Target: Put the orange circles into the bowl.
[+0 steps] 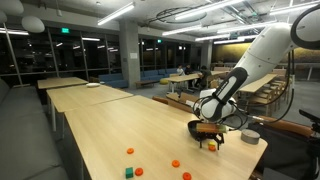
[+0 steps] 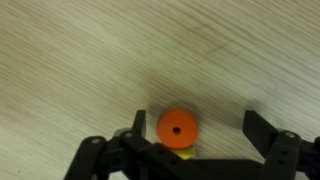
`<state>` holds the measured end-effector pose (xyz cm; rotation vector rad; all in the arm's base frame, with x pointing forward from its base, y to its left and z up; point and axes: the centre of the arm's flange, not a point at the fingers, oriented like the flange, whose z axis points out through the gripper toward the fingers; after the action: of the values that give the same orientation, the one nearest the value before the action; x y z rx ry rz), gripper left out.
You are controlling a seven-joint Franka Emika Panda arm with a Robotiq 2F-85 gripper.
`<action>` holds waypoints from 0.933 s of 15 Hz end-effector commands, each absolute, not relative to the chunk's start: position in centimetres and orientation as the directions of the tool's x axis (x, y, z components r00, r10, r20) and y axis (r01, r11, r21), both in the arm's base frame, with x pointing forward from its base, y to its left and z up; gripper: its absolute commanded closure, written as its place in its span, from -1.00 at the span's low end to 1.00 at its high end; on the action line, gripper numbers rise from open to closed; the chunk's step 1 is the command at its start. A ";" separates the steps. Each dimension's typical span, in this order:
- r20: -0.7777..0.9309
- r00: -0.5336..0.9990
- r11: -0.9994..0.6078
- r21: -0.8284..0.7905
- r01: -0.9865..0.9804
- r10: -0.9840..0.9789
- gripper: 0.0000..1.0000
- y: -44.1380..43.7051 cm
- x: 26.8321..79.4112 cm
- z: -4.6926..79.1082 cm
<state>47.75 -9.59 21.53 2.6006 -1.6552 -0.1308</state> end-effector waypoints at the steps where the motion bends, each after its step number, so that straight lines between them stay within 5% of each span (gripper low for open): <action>1: 0.010 0.394 -0.393 0.052 -0.918 -0.919 -1.00 -9.0 47.9 21.4; 13: 0.033 0.344 -0.344 0.027 -0.939 -0.938 -1.00 -10.3 46.8 21.4; 14: 0.033 0.347 -0.346 0.031 -0.938 -0.937 -0.50 -10.3 46.8 21.4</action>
<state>47.24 -10.21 20.98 2.5575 -1.7643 -0.0113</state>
